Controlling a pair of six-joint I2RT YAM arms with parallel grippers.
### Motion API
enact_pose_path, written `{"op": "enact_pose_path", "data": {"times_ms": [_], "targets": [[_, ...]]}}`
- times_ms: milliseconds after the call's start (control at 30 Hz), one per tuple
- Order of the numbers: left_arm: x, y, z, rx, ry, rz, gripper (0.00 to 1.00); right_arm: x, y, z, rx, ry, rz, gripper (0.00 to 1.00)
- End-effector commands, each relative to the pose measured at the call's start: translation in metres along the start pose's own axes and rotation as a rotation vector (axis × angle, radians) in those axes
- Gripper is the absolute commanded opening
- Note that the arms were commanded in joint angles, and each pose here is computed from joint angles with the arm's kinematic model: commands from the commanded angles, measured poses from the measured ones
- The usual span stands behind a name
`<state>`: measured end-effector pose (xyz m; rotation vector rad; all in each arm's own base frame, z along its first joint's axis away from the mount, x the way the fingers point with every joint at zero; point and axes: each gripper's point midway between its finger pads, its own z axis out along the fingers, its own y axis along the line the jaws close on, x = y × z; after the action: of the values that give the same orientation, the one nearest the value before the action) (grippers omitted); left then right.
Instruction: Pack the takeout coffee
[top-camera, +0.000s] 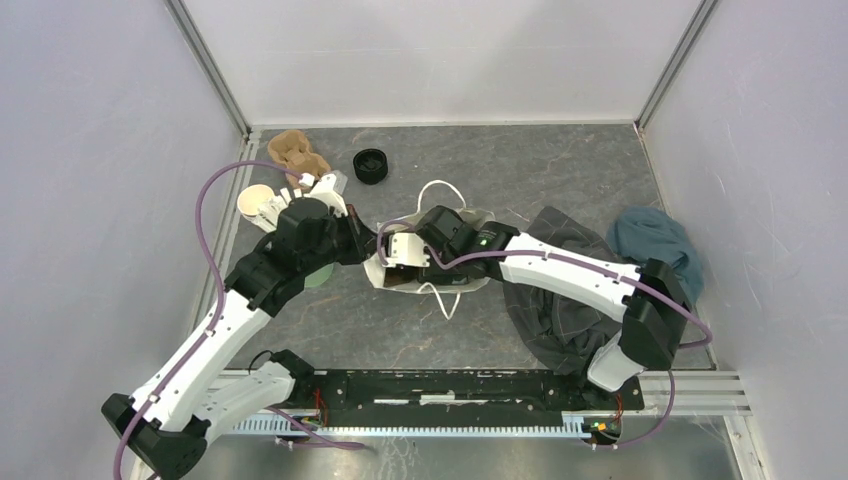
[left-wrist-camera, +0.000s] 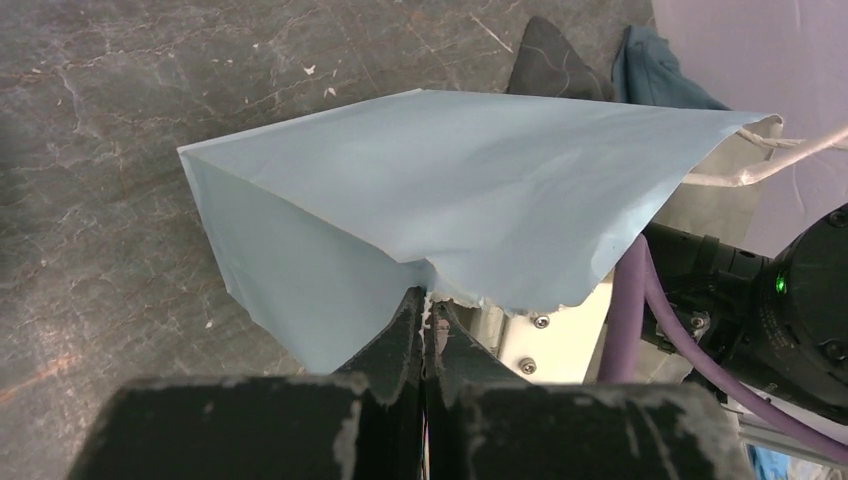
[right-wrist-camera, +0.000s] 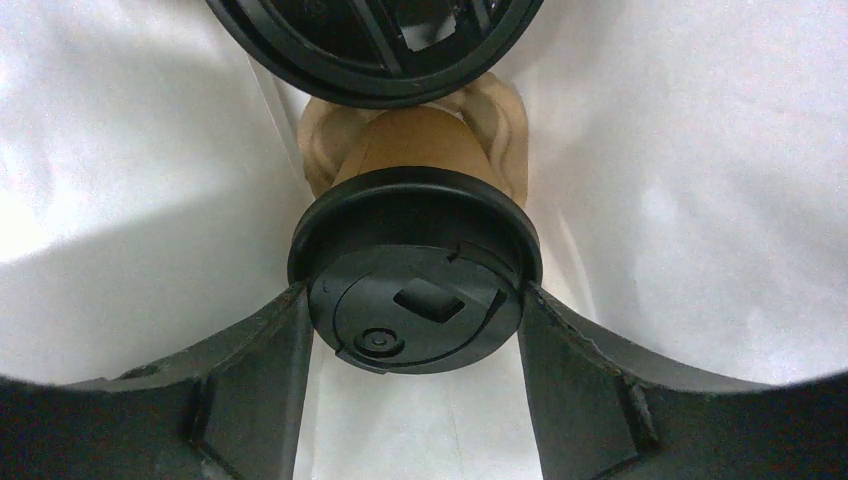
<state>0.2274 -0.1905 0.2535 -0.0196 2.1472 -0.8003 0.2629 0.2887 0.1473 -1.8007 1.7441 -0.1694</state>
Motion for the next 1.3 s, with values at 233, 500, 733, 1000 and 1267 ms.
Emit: {"op": "enact_pose_path", "data": {"times_ms": [233,500,733,1000,1267], "targets": [[-0.010,0.002,-0.001,-0.128,0.072,-0.056,0.02,-0.019,0.019,0.010,-0.159,0.018,0.036,0.00],[-0.024,0.013,0.005,-0.223,0.068,-0.020,0.02,-0.029,0.028,0.023,-0.238,0.011,0.025,0.00],[-0.033,0.024,0.006,-0.298,0.059,0.020,0.07,-0.024,0.035,0.036,-0.318,0.006,0.039,0.00],[-0.057,0.023,-0.003,-0.336,0.028,0.116,0.36,-0.023,0.039,0.046,-0.379,-0.005,0.044,0.00],[-0.088,0.014,-0.032,-0.335,-0.050,0.224,0.64,-0.005,0.051,0.058,-0.435,0.041,0.051,0.00]]}}
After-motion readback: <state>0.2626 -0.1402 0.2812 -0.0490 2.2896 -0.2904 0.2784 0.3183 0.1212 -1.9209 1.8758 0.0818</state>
